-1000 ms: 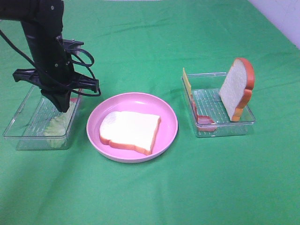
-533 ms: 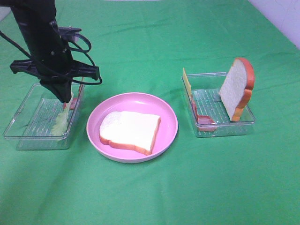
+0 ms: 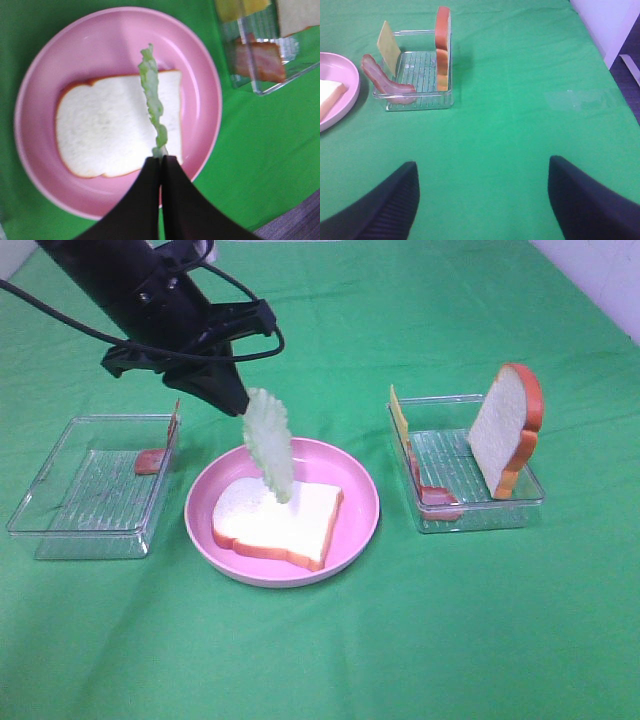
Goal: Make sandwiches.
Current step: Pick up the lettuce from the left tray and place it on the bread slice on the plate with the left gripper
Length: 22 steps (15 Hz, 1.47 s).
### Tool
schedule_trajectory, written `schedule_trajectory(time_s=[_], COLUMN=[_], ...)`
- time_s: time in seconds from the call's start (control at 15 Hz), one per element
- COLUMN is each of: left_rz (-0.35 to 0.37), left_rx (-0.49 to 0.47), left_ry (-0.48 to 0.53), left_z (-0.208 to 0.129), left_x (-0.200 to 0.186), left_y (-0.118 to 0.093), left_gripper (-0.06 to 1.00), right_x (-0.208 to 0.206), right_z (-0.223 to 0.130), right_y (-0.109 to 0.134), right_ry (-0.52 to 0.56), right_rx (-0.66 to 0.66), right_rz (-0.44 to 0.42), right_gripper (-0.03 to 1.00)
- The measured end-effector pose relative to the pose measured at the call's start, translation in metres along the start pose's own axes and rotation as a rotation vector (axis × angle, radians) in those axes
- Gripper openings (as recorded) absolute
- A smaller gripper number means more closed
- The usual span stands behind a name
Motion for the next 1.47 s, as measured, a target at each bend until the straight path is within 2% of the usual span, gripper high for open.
schedule_trajectory(time_s=[0.2, 0.4, 0.47, 0.53, 0.73, 1.2, 1.47], left_rz=[-0.066, -0.071, -0.053, 0.003, 0.084, 0.277, 0.286], left_rx=[0.075, 0.111, 0.125, 0.126, 0.151, 0.096, 0.081], left_ry=[-0.015, 0.024, 0.037, 0.041, 0.047, 0.093, 0.153], left_z=[-0.003, -0.011, -0.012, -0.010, -0.009, -0.013, -0.020], left_x=[0.031, 0.057, 0.061, 0.060, 0.058, 0.053, 0.065], left_y=[-0.036, -0.045, -0.042, -0.029, -0.016, 0.007, 0.013], left_gripper=[0.00, 0.00, 0.00, 0.00, 0.00, 0.00, 0.00], right_x=[0.000, 0.000, 0.000, 0.000, 0.000, 0.000, 0.000], right_z=[0.000, 0.000, 0.000, 0.000, 0.000, 0.000, 0.000], right_y=[0.000, 0.000, 0.000, 0.000, 0.000, 0.000, 0.000], right_ry=[0.000, 0.000, 0.000, 0.000, 0.000, 0.000, 0.000], right_rx=[0.000, 0.000, 0.000, 0.000, 0.000, 0.000, 0.000], right_rz=[0.000, 0.000, 0.000, 0.000, 0.000, 0.000, 0.000], right_gripper=[0.69, 0.69, 0.69, 0.69, 0.69, 0.69, 0.69])
Point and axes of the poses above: a point on each arm's last joint axis where the gripper is mounted, x pointing out along that axis toward the gripper, y along the wrist's bending axis when the last joint is at zero, z = x × y, the point moved 3 cm from there along x, pointing out along that axis toward the gripper, and after that the axes turned 7 degrees about x, right-handed, at the moved point
